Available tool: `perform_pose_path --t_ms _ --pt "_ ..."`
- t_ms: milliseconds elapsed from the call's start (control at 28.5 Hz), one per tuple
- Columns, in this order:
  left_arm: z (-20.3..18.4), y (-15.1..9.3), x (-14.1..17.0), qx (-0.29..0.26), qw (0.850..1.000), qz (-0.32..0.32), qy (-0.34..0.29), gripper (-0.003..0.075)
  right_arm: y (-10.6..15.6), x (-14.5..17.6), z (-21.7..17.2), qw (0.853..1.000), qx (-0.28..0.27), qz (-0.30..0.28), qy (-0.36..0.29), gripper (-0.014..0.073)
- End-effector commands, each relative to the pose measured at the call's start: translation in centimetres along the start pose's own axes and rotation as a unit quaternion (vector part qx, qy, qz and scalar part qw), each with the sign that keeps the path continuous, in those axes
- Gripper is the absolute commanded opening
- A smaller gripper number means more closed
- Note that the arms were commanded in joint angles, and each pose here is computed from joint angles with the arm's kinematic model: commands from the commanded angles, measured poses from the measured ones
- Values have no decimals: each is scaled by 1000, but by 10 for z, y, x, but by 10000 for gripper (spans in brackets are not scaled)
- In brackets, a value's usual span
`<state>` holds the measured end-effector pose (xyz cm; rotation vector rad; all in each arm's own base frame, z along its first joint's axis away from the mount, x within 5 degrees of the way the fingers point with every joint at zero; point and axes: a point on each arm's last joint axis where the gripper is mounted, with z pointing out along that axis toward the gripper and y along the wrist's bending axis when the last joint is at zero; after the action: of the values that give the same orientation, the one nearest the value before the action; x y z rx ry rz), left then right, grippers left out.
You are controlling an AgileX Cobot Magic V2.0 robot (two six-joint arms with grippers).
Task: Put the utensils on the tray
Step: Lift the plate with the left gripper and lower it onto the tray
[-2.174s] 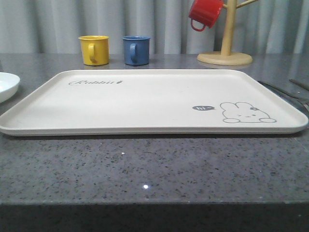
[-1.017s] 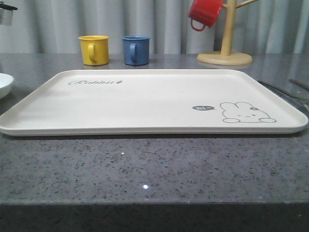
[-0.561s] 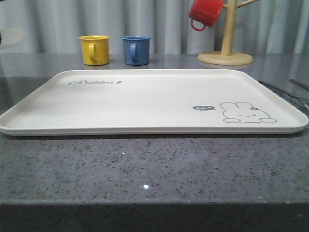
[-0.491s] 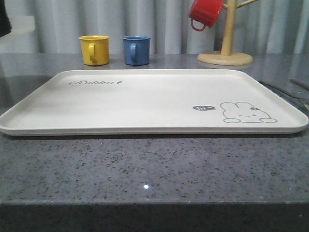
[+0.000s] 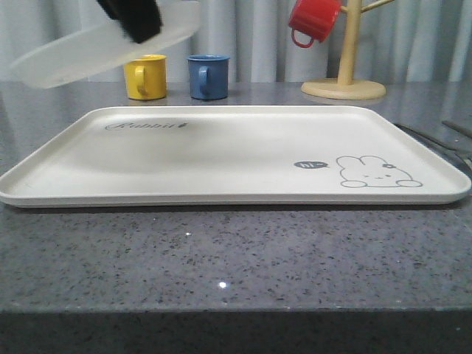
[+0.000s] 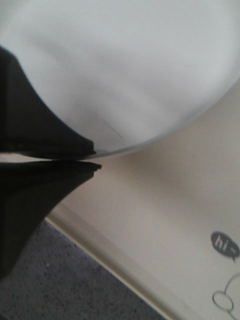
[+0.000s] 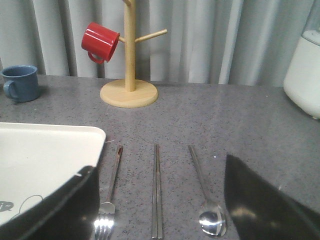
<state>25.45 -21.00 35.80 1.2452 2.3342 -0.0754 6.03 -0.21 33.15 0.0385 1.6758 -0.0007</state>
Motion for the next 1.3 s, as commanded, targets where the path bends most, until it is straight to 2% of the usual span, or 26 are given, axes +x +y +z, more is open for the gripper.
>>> perform_pose_path --t_ms 0,245,491,561,771,841,947,1052,1262 --pt "-4 -13 -15 1 999 15 -38 -18 0 -17 -1 999 1 -5 -48 550" --pt "38 -19 -17 19 999 22 24 -18 0 -17 -1 999 1 -5 -48 550" --pt "63 -22 -13 38 996 18 80 -8 0 -17 -1 999 1 -5 -48 550" --pt "67 -23 -10 43 994 18 98 43 0 -17 -1 999 1 -5 -48 550" --pt "61 -22 -14 43 994 13 97 360 0 -17 -1 999 1 -5 -48 550" --pt "52 -21 -16 46 993 2 111 395 0 -17 -1 999 1 -5 -48 550" --pt "33 -20 -27 55 996 -7 71 378 0 -17 -1 999 1 -5 -48 550" --pt "15 -19 -31 54 998 -10 42 328 0 -17 -1 999 1 -5 -48 550" --pt "-31 -15 -25 36 999 -10 -11 76 0 -17 -1 999 1 -5 -48 550"
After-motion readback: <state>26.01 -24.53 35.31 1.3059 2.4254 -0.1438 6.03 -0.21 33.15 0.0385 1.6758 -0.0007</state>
